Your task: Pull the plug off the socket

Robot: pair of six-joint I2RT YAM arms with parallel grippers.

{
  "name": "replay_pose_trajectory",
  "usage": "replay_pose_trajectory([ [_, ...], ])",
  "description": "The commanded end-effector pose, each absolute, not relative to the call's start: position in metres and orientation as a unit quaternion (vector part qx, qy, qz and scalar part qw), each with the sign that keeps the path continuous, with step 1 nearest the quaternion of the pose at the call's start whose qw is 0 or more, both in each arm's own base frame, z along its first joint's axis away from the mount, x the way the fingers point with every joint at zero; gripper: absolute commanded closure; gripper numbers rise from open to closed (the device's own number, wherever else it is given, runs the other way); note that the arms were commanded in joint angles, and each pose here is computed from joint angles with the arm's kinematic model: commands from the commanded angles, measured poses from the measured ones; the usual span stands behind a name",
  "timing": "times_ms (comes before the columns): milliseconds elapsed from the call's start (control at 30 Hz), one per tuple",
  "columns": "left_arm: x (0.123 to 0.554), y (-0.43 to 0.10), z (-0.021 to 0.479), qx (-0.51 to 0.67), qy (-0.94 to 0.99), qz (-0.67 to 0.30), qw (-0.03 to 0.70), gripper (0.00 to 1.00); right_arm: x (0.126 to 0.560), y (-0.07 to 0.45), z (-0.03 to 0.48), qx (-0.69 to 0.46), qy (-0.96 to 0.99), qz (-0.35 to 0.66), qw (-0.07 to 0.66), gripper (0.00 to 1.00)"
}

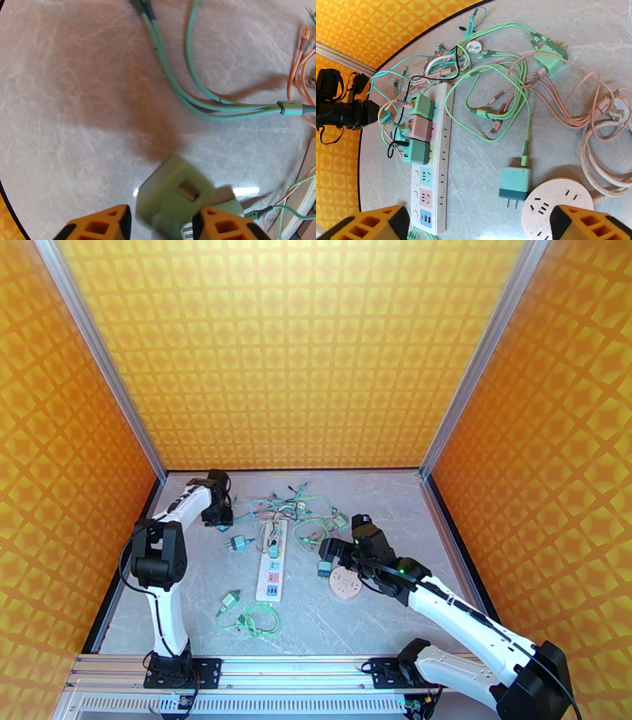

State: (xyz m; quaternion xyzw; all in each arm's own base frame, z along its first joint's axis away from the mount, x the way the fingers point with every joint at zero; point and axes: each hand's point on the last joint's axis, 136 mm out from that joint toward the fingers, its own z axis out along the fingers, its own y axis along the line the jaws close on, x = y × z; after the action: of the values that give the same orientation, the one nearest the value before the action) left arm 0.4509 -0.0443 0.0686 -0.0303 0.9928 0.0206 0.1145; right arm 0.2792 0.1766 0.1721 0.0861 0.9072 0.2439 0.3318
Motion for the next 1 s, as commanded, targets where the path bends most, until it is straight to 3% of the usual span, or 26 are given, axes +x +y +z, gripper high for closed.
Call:
replay_pose_trajectory([
  [0,0.452,-0.056,0.08,-0.033,0.992,-0.015,0.118,0.45,0.276,0.17,0.166,0.1,0.909,0.237,0.328,0.02],
  [200,0.438,-0.072,0.114,-0.055,0.987,-0.056,0.14,0.33,0.279,0.174,0.163,0.098,0.907,0.245,0.328,0.02],
  [600,0.363,-0.146,0.171,-0.023,0.974,-0.119,0.192,0.37,0.297,0.191,0.164,0.085,0.907,0.253,0.326,0.02],
  [967,0.309,-0.223,0.154,-0.021,0.962,-0.183,0.199,0.41,0.302,0.202,0.165,0.072,0.908,0.265,0.317,0.01],
])
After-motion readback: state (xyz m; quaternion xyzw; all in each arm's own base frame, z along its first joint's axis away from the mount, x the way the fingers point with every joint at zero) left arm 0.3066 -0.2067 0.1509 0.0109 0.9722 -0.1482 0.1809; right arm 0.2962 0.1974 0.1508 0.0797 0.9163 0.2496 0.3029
